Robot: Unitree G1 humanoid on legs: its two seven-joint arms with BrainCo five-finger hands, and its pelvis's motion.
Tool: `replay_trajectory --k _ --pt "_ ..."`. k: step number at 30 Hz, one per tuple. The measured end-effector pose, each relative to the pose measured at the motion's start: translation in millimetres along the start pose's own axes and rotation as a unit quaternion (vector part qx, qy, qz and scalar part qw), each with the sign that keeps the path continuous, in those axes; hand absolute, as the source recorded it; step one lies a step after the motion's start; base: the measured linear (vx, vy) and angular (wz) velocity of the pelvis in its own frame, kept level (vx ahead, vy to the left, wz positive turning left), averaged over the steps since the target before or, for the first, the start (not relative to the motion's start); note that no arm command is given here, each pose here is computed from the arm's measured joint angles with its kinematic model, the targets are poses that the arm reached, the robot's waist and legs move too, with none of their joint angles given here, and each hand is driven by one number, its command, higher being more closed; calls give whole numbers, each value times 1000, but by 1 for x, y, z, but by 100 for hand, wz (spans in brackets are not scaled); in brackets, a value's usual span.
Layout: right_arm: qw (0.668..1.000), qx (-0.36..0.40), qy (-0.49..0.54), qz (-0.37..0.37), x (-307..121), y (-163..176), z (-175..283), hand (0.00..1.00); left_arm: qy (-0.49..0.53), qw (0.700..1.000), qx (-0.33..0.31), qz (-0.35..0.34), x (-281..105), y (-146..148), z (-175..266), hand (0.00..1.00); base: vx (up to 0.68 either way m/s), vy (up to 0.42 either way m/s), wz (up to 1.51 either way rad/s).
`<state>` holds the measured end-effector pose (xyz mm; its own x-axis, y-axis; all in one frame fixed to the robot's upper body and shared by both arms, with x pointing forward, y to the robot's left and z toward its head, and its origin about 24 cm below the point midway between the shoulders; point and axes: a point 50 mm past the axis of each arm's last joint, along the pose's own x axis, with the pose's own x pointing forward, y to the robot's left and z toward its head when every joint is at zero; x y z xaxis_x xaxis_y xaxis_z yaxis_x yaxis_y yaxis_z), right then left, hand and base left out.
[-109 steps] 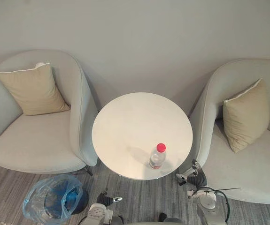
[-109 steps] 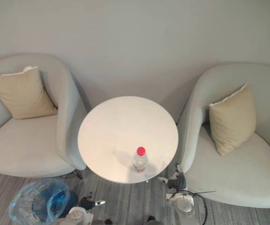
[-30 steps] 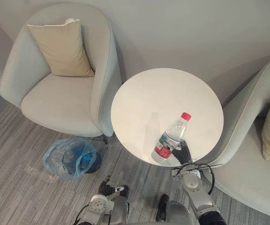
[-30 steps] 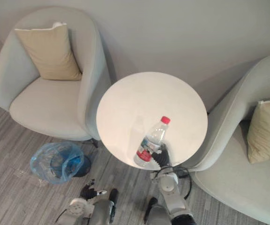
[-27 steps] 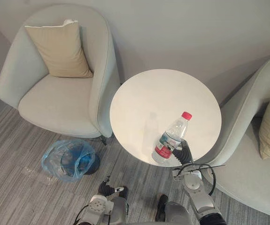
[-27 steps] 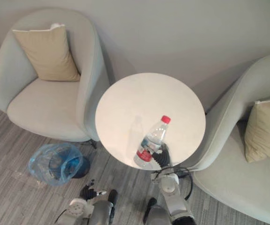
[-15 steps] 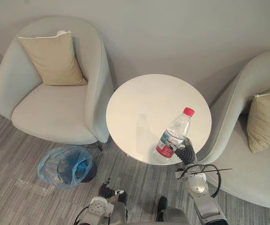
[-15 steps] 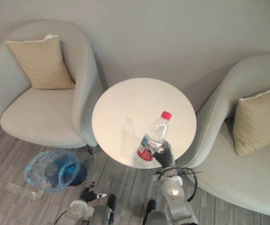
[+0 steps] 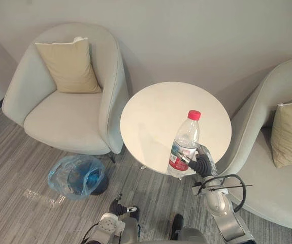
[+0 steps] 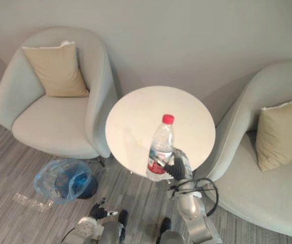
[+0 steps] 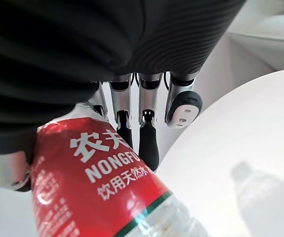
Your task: Gather rubbish on tea table into small bin, then transfer packed bag to large trash can.
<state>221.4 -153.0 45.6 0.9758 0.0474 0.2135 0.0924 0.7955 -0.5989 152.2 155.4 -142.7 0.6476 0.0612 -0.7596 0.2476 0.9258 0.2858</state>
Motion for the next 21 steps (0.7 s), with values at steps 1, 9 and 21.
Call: replay_trajectory --k 1,9,21 --pt "1000 -10 0 -3 1 -4 -3 100 -5 1000 -2 -3 0 -3 3 0 -75 99 78" --pt "999 -5 40 -10 -1 2 -15 100 -12 998 57 -20 -2 -8 0 0 -29 207 69" --pt "996 -9 76 42 -7 26 -25 100 -12 999 42 8 -2 10 -2 0 59 48 69"
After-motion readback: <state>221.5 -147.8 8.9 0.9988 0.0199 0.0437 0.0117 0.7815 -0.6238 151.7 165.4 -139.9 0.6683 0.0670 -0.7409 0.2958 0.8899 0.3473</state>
